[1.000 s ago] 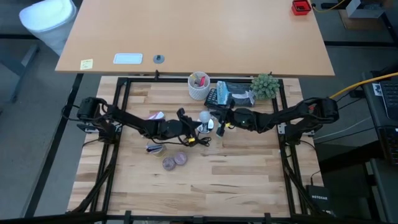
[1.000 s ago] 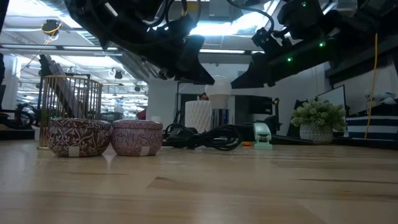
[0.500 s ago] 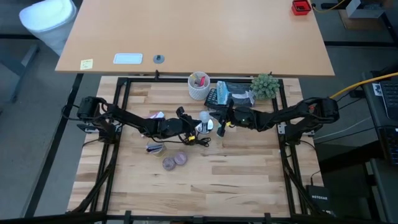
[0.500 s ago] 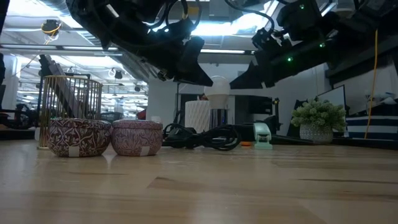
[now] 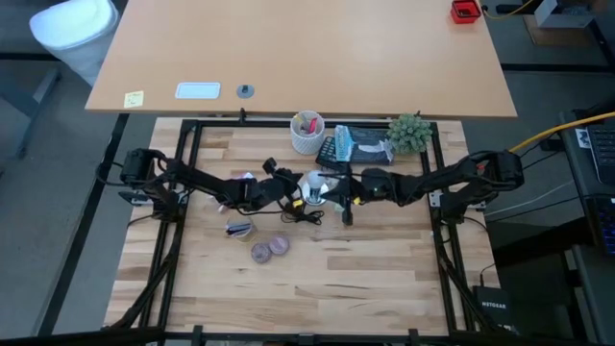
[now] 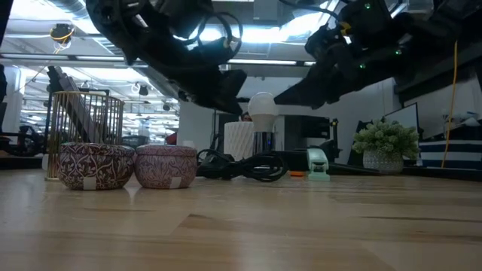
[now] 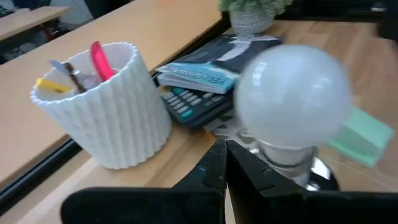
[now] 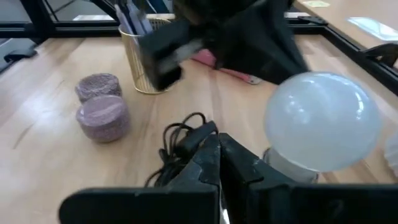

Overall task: Screw lightbulb
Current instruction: Insert the white lightbulb into the silver lamp

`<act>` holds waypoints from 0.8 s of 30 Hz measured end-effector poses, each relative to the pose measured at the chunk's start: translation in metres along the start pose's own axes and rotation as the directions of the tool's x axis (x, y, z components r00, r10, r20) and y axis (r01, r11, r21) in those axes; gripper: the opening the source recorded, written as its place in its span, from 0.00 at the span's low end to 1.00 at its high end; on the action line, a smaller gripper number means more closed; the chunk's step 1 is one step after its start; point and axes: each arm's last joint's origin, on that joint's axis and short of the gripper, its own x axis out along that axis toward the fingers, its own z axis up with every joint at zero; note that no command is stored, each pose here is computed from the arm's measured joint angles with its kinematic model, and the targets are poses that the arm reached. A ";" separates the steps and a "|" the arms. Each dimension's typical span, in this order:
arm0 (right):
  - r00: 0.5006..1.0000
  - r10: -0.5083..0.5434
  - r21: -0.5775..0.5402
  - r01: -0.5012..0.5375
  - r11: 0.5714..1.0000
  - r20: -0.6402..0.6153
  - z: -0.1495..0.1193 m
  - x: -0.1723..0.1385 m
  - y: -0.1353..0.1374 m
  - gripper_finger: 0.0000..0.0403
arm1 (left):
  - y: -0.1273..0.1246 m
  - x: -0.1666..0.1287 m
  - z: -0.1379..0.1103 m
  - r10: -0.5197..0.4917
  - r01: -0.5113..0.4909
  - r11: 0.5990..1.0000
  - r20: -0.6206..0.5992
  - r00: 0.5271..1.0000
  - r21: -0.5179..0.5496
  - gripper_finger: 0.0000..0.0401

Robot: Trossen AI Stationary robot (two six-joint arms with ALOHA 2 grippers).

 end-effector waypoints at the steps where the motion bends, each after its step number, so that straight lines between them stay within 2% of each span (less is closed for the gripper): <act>1: 1.000 0.000 0.004 0.000 1.000 0.001 0.000 0.000 0.000 0.01 | 0.001 0.000 0.000 0.002 -0.002 1.000 0.000 1.000 0.002 0.00; 8: 1.000 -0.018 0.006 0.018 1.000 0.010 0.001 0.000 -0.001 0.01 | 0.000 -0.001 0.001 -0.003 0.003 1.000 -0.003 1.000 0.021 0.00; 14: 0.990 -0.032 -0.003 0.033 0.999 0.138 0.015 -0.003 -0.002 0.01 | 0.008 -0.012 0.017 -0.007 0.003 0.995 0.046 0.999 0.100 0.00; 20: 0.961 -0.138 0.017 0.138 0.990 0.242 0.035 -0.018 -0.004 0.01 | 0.026 -0.029 0.042 0.005 -0.028 0.977 0.106 0.994 0.212 0.00; 24: 0.942 -0.176 0.030 0.175 0.984 0.285 0.045 -0.027 -0.005 0.01 | 0.045 -0.039 0.052 0.034 -0.056 0.974 0.103 0.994 0.219 0.00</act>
